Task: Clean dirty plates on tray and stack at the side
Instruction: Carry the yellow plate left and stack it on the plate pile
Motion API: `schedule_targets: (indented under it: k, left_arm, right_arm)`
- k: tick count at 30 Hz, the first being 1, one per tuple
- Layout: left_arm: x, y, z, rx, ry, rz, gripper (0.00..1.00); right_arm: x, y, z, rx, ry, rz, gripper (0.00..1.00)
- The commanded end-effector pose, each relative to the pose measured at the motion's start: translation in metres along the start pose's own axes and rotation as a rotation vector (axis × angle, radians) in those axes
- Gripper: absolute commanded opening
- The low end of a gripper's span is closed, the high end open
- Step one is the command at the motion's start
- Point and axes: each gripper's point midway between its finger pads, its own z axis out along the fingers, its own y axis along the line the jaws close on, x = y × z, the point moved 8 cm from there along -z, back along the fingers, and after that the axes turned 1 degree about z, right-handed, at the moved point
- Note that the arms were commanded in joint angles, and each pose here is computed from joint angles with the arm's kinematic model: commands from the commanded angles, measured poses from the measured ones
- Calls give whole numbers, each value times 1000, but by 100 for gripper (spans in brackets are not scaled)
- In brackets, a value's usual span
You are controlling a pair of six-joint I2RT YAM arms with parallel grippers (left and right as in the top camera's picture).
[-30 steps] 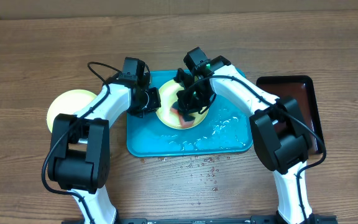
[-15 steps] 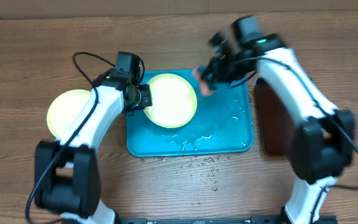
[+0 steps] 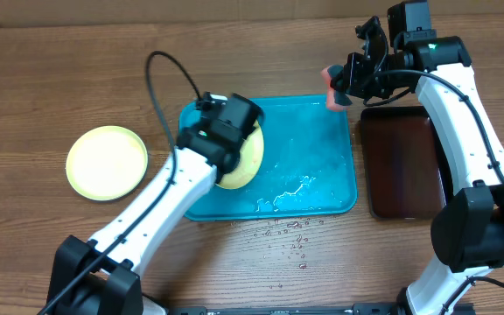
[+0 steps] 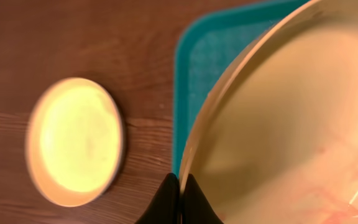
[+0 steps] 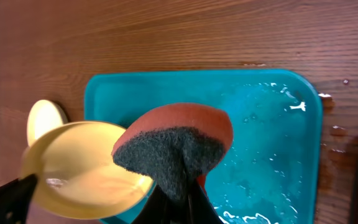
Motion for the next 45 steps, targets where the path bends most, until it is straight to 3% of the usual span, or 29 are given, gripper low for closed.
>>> schedule_targets:
  k: [1, 18, 28, 31, 36, 45]
  left_arm:
    - [-14, 12, -21, -209, -168, -90, 4]
    - [-15, -6, -81, -501, -503, -18, 4]
    - [-13, -10, -87, -508, -526, -2, 4]
    - [-10, -17, -79, -409, -456, 37, 4]
    - [3, -29, -54, -139, -223, 128, 4]
    - [-3, 17, 15, 240, 150, -154, 4]
  right_arm:
    - [-3, 0, -5, 27, -21, 4, 4]
    - [-3, -2, -5, 46, -25, 5, 4]
    - [-1, -2, -5, 48, -16, 9, 4]
    - [-1, -2, -5, 49, -13, 11, 4]
    - [1, -3, -5, 51, -5, 15, 4]
    - [1, -3, -5, 51, -3, 12, 4]
